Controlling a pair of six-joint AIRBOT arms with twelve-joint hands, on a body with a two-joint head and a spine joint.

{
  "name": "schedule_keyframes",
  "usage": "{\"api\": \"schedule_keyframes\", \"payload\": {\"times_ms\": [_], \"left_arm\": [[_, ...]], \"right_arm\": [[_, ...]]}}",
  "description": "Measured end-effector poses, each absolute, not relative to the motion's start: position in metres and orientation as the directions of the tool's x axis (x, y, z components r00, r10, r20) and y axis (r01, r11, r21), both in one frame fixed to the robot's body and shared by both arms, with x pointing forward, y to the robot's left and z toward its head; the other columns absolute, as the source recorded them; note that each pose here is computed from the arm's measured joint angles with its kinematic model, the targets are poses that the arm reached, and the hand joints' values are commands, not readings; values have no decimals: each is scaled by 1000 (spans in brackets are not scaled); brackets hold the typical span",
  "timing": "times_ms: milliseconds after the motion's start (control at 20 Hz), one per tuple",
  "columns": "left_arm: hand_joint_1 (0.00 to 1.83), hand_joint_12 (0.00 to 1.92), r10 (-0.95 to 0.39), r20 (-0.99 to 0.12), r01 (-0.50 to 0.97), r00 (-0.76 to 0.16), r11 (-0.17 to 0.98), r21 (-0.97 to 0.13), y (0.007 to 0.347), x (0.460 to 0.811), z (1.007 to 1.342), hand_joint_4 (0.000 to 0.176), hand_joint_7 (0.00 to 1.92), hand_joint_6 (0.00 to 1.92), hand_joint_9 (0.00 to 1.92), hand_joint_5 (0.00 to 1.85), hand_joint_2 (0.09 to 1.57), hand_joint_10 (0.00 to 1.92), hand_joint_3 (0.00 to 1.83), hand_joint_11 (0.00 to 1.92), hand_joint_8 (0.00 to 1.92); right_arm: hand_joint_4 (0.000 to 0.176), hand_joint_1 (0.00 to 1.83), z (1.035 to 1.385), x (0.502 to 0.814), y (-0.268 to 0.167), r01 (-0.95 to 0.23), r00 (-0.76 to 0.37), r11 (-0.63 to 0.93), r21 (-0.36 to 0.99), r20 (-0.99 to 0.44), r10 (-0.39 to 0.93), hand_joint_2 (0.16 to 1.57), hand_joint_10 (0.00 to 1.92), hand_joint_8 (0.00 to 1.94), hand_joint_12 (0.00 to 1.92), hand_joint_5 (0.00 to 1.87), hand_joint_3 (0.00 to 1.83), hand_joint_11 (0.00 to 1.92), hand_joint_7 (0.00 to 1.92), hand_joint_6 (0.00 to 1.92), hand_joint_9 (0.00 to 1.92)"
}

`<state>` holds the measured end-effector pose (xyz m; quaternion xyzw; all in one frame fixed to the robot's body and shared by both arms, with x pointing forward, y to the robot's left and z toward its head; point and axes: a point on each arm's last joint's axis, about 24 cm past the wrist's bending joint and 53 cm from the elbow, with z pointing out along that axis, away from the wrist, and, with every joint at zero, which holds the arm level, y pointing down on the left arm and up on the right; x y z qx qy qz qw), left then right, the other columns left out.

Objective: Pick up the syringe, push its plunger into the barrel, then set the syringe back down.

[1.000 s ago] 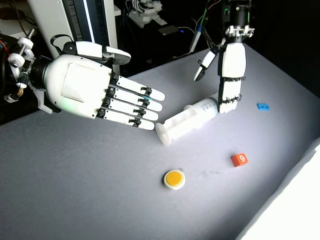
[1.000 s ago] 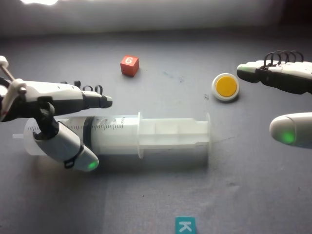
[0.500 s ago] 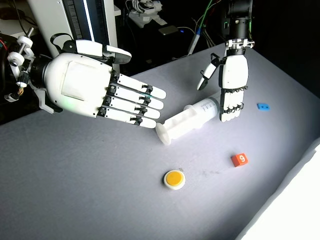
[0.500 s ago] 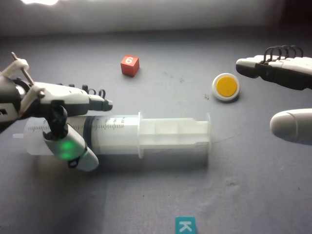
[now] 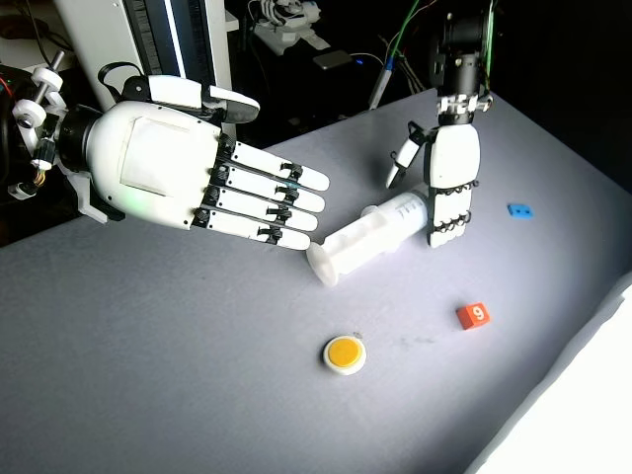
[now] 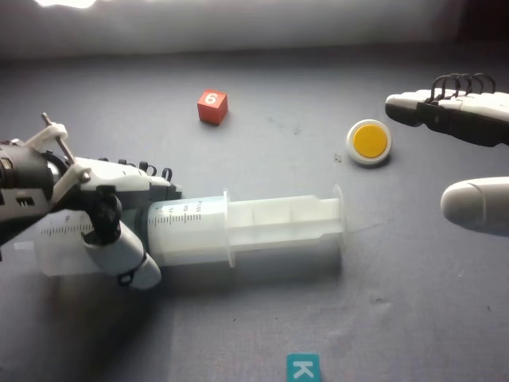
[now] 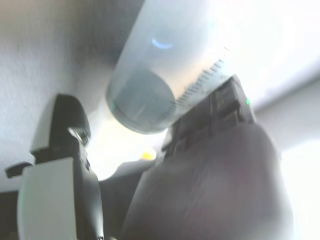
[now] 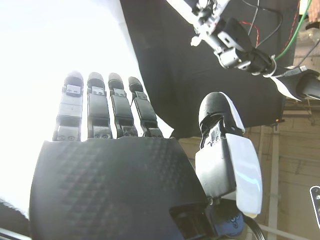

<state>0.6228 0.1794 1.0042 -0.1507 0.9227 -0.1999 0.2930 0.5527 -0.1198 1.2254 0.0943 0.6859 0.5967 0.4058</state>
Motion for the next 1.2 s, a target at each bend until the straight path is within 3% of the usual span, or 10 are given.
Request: {"api": "schedule_keyframes", "payload": {"times_ms": [400,450,500,550,600,650,1050,1200], "left_arm": [[985,0,-385,-492,-136,-781,873,-468,173,633,1001,0,0,0,0,0,1068,0,6,0,0],[1001,747,-385,-492,-136,-781,873,-468,173,633,1001,0,368,0,350,355,1143,8,0,0,47],[1187,1152,-385,-492,-136,-781,873,-468,173,633,1001,0,885,983,851,657,1164,232,0,272,845],[1236,1317,-381,-495,-130,-781,874,-468,172,632,1001,0,985,1164,920,750,1171,655,0,392,1135],[1341,1312,-376,-511,-109,-773,872,-477,170,638,1007,0,980,1065,837,793,1151,1172,11,476,1145],[1370,1326,-377,-520,-103,-767,871,-480,170,642,1011,0,941,849,840,887,1145,1355,0,613,1200],[1373,1365,-403,-489,-123,-774,852,-508,162,634,1013,0,948,909,867,884,1137,1326,0,592,1148],[1363,1430,-441,-468,-162,-766,837,-523,166,633,1021,0,884,935,796,851,1166,1397,2,560,1300]], "right_arm": [[0,0,1226,553,-119,-356,-653,268,895,-443,614,1248,0,3,0,29,0,0,29,1,0],[0,0,1226,553,-119,-355,-653,264,897,-440,616,1249,2,10,9,62,1,20,49,13,6],[0,0,1226,553,-119,-353,-653,261,899,-436,619,1250,0,8,8,58,1,18,46,10,2],[0,0,1227,554,-119,-348,-652,255,902,-428,626,1253,5,9,18,67,2,35,60,9,18],[0,0,1227,556,-121,-340,-649,250,906,-419,635,1252,4,7,18,66,2,33,58,8,16],[0,0,1228,558,-122,-329,-646,239,914,-402,649,1249,0,3,12,58,0,19,49,4,1],[0,0,1232,568,-126,-273,-628,155,949,-298,719,1251,2,4,21,70,0,22,58,6,10],[0,0,1235,568,-125,-280,-627,145,949,-295,721,1246,0,3,19,65,0,13,61,3,7]]}}
